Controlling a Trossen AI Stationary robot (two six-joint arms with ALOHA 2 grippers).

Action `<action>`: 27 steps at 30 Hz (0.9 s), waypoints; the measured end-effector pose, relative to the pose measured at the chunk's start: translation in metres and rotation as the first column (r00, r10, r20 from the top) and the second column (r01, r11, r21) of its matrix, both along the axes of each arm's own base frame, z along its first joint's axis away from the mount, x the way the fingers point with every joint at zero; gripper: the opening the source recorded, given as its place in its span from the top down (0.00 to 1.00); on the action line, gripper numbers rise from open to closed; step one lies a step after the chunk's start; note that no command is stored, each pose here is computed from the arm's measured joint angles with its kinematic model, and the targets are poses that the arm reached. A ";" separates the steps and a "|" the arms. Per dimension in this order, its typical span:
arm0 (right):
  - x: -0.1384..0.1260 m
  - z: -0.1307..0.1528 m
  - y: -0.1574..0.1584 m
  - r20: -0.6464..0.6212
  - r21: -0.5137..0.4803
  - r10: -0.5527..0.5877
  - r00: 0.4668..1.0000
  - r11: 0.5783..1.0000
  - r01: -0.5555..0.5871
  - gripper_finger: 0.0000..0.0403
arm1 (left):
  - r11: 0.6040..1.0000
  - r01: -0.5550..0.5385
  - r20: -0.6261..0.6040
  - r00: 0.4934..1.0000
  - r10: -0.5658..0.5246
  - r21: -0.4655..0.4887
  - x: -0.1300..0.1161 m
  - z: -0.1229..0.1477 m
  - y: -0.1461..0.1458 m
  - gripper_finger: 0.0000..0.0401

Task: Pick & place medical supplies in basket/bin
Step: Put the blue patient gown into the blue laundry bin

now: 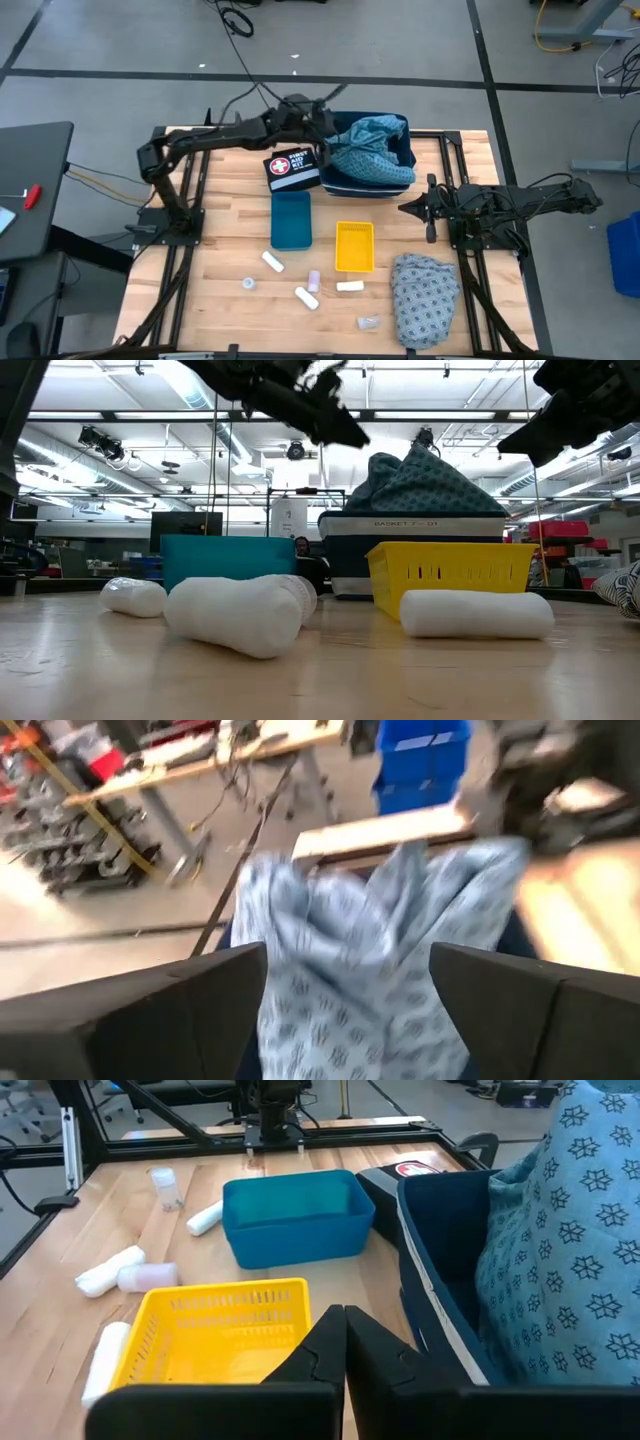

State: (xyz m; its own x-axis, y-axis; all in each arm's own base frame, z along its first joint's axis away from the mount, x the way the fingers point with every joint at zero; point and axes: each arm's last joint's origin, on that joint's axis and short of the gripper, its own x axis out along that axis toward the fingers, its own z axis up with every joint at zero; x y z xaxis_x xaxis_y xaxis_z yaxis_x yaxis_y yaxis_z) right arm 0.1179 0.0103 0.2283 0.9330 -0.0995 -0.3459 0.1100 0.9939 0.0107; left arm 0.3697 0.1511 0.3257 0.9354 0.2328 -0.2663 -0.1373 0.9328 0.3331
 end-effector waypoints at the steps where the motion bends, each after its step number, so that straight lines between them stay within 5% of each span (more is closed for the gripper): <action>1: 0.000 0.000 0.000 0.000 0.001 0.005 1.000 1.000 -0.005 0.98 | 1.000 0.017 0.016 1.000 -0.017 -0.012 -0.002 0.005 -0.002 0.29; 7: 0.001 0.002 0.000 0.026 0.016 -0.017 1.000 1.000 0.016 0.90 | 0.984 0.168 0.074 0.984 -0.164 -0.061 -0.007 0.016 -0.009 0.30; 18: 0.002 0.009 -0.006 0.101 -0.126 -0.192 0.976 0.971 0.204 0.44 | 0.929 0.360 0.072 0.932 -0.355 -0.081 0.029 -0.014 -0.042 0.30; 27: 0.002 0.018 -0.007 0.165 -0.141 -0.223 0.961 0.959 0.247 0.46 | 0.891 0.446 0.115 0.893 -0.435 -0.084 0.064 -0.053 -0.064 0.30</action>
